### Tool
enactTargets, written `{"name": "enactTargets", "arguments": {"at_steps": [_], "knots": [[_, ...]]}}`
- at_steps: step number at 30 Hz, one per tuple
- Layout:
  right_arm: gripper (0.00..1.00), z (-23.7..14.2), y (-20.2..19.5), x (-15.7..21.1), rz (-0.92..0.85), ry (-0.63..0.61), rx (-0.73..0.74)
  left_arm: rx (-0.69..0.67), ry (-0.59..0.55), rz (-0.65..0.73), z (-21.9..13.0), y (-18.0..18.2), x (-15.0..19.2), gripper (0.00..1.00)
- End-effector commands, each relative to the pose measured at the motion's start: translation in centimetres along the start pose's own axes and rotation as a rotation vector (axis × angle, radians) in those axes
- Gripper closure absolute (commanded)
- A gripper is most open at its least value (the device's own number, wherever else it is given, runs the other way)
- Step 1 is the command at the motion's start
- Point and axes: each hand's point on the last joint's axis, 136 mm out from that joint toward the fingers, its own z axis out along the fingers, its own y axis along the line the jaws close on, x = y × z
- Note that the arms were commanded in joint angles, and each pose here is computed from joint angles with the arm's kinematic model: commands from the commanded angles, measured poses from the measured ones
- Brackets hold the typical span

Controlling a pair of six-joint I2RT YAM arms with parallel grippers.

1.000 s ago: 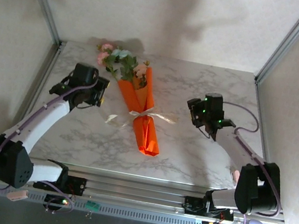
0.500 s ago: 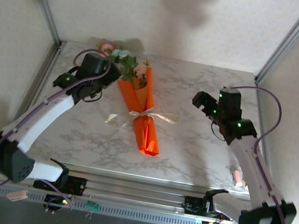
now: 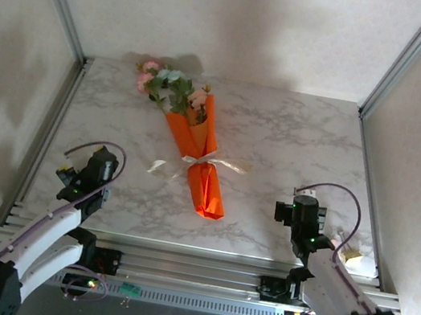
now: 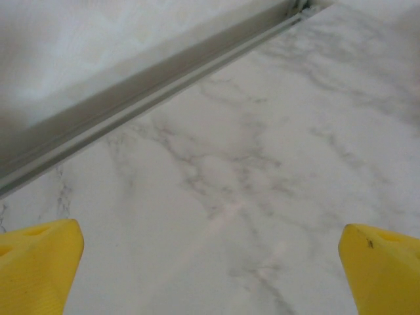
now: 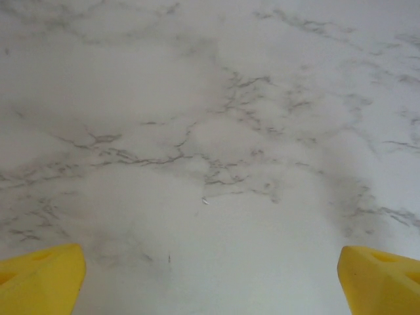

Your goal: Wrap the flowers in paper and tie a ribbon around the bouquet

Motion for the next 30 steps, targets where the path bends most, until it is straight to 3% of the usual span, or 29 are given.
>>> {"name": "enactTargets", "arguments": {"at_steps": [1,8,10,16,23,24,26,30], "knots": [[0.01,0.4,1.0,-8.0,0.01,-0.276,-0.057,0.2,-0.194,-0.094,-0.3,-3.7,-5.1,0.0],[0.01,4.1,1.8,-12.0,0.049,-0.392,-0.136,0.274,-0.247,-0.12,2.2,-4.1,-4.4,0.0],[0.01,5.5,2.0,-11.7,0.056,-0.358,-0.154,0.28,-0.258,-0.131,2.7,-3.8,-4.0,0.0],[0.01,6.1,0.8,-10.4,0.127,-0.429,-0.14,0.362,-0.324,-0.101,2.4,-4.9,-4.5,0.0],[0.01,8.3,-1.2,-10.4,0.21,-0.293,-0.065,0.334,-0.313,-0.08,5.4,-6.2,-4.8,0.0],[0.01,8.3,-1.4,-10.5,0.213,-0.301,-0.063,0.336,-0.341,-0.096,5.7,-6.0,-5.1,0.0],[0.01,8.2,-1.3,-10.4,0.213,-0.297,-0.064,0.382,-0.279,-0.003,6.1,-8.3,-3.9,0.0],[0.01,8.2,-1.5,-10.4,0.221,-0.303,-0.056,0.387,-0.337,-0.044,5.1,-7.1,-3.6,0.0]]}}
